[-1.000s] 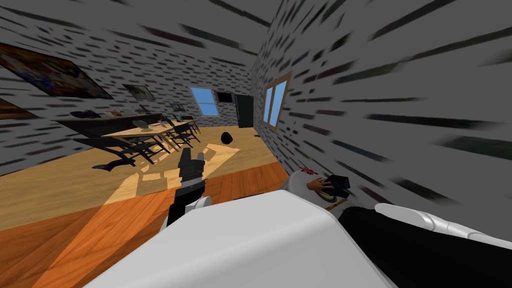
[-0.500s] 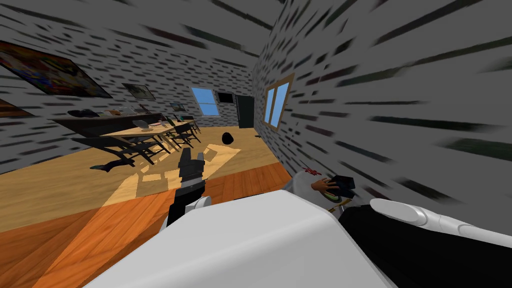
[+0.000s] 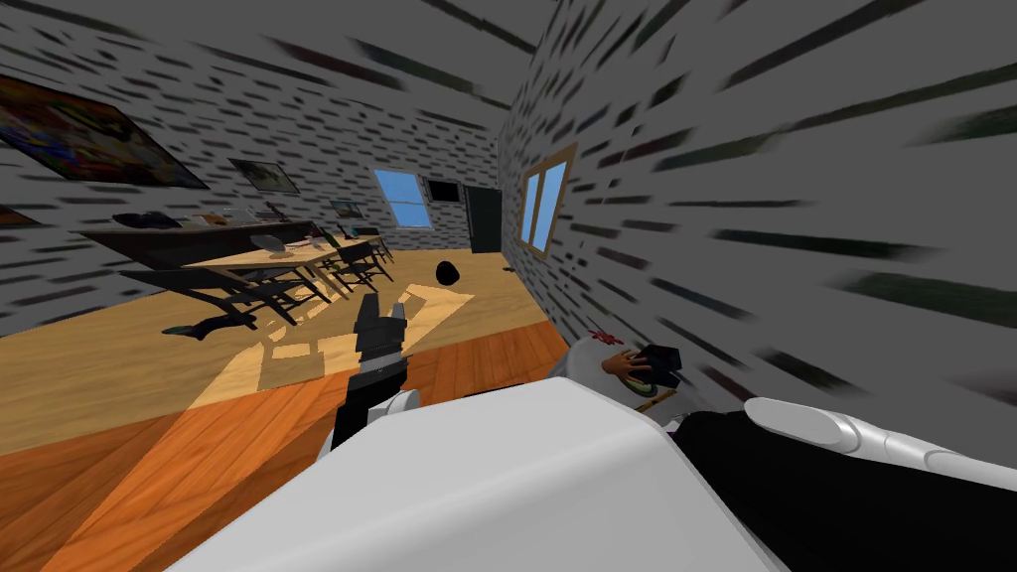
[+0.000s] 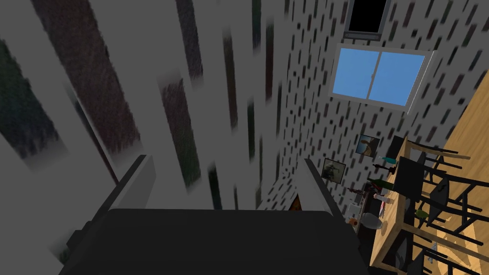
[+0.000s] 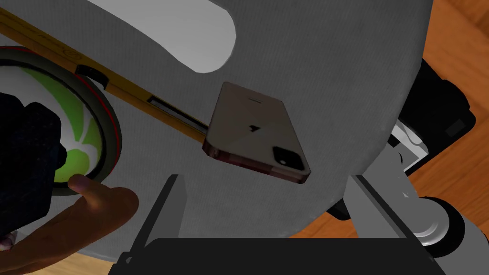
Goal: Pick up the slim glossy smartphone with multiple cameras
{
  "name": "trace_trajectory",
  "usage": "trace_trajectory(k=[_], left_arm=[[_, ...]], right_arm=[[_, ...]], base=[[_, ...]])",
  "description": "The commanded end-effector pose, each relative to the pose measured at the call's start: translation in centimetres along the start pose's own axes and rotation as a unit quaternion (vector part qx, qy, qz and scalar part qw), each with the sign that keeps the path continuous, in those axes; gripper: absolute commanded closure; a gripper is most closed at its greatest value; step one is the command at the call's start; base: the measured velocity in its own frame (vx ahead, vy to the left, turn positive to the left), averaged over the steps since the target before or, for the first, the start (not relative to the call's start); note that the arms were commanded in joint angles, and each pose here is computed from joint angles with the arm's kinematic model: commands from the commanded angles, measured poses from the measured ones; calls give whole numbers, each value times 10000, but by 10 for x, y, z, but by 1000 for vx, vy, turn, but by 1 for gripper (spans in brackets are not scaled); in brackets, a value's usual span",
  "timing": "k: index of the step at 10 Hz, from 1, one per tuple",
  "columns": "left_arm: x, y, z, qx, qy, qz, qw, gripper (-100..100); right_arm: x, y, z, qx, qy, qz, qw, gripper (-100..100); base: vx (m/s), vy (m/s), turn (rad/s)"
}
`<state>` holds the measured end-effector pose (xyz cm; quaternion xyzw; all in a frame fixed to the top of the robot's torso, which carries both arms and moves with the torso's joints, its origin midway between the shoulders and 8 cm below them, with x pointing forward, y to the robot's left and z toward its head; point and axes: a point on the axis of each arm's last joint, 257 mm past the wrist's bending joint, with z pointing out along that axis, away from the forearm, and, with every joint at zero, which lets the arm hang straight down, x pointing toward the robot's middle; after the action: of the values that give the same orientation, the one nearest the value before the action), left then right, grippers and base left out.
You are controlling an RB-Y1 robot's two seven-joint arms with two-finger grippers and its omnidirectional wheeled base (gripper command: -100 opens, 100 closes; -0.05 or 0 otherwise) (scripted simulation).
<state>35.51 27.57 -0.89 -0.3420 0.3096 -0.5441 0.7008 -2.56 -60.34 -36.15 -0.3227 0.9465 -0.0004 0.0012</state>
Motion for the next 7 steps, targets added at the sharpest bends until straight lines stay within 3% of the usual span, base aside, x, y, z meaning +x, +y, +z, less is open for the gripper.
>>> trace_trajectory(k=[1, 2, 5, 6, 7], left_arm=[[0, 0, 0, 0, 0, 0, 10000, 0], [0, 0, 0, 0, 0, 0, 10000, 0], [0, 0, 0, 0, 0, -1, 10000, 0], [0, 0, 0, 0, 0, -1, 10000, 0], [0, 0, 0, 0, 0, -1, 10000, 0]], right_arm=[[0, 0, 0, 0, 0, 0, 10000, 0], [10, 10, 8, 11, 22, 72, 10000, -100], [24, 28, 20, 13, 51, 169, 9998, -100], [20, 24, 18, 10, 44, 157, 9999, -100], [21, 24, 18, 14, 45, 154, 9999, 100]], base=[[-6, -16, 2], [24, -11, 83], [43, -3, 94], [18, 1, 7], [0, 0, 0]])
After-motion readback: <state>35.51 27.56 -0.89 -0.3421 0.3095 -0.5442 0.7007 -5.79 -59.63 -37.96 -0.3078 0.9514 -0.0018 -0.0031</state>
